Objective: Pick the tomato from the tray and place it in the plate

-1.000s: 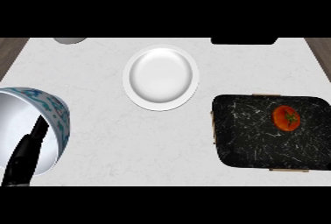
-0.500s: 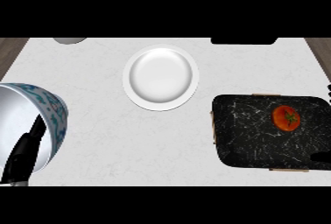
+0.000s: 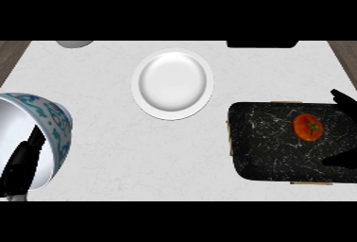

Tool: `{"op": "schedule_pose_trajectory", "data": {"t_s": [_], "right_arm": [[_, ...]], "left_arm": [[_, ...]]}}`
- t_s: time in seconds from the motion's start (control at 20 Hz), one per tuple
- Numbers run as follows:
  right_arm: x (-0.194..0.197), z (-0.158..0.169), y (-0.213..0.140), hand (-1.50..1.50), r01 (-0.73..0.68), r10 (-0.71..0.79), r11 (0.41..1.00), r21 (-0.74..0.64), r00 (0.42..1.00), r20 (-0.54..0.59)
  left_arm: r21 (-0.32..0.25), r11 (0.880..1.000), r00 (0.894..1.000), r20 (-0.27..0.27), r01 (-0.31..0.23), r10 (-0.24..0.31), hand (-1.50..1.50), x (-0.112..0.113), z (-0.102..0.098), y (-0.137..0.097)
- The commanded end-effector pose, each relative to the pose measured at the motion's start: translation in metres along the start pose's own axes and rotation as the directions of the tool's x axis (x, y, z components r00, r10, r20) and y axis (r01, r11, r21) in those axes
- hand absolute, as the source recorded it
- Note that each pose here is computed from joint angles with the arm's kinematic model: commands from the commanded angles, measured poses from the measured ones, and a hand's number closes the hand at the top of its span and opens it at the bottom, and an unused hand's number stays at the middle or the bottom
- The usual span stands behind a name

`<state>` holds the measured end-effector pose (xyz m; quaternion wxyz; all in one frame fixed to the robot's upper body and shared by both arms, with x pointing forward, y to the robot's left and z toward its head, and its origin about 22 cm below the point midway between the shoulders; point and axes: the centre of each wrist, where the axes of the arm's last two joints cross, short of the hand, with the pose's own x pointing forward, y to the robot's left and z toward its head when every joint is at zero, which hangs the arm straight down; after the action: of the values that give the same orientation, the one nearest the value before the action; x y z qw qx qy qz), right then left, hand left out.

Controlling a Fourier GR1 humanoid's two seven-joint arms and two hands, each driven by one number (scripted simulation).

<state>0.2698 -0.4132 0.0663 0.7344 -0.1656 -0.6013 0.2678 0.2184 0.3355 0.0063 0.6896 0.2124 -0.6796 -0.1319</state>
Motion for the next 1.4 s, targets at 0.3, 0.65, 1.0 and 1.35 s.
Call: {"op": "schedule_pose_trajectory", "data": {"t_s": [0.3, 0.65, 1.0, 1.35], "right_arm": [[-0.024, -0.025, 0.021, -1.50, -0.047, 0.049, 0.998, 0.051, 0.998, -0.043], [-0.036, -0.020, 0.048, -1.50, -0.007, 0.009, 0.999, 0.047, 0.999, -0.040], [-0.027, -0.038, 0.034, 1.50, 0.019, -0.021, 0.999, 0.033, 0.998, 0.053], [-0.031, -0.033, 0.047, 1.50, 0.004, -0.003, 1.000, -0.023, 0.998, 0.070]], "left_arm": [[-0.005, 1.000, 1.000, 0.004, 0.009, -0.009, 0.00, 0.010, -0.011, 0.016], [-0.007, 1.000, 1.000, -0.013, 0.006, -0.006, 0.00, -0.023, 0.000, -0.011], [-0.010, 1.000, 1.000, 0.000, -0.001, 0.001, 0.00, -0.001, 0.008, -0.005], [-0.005, 1.000, 1.000, -0.001, 0.009, -0.009, 0.00, 0.004, 0.003, -0.010]]}}
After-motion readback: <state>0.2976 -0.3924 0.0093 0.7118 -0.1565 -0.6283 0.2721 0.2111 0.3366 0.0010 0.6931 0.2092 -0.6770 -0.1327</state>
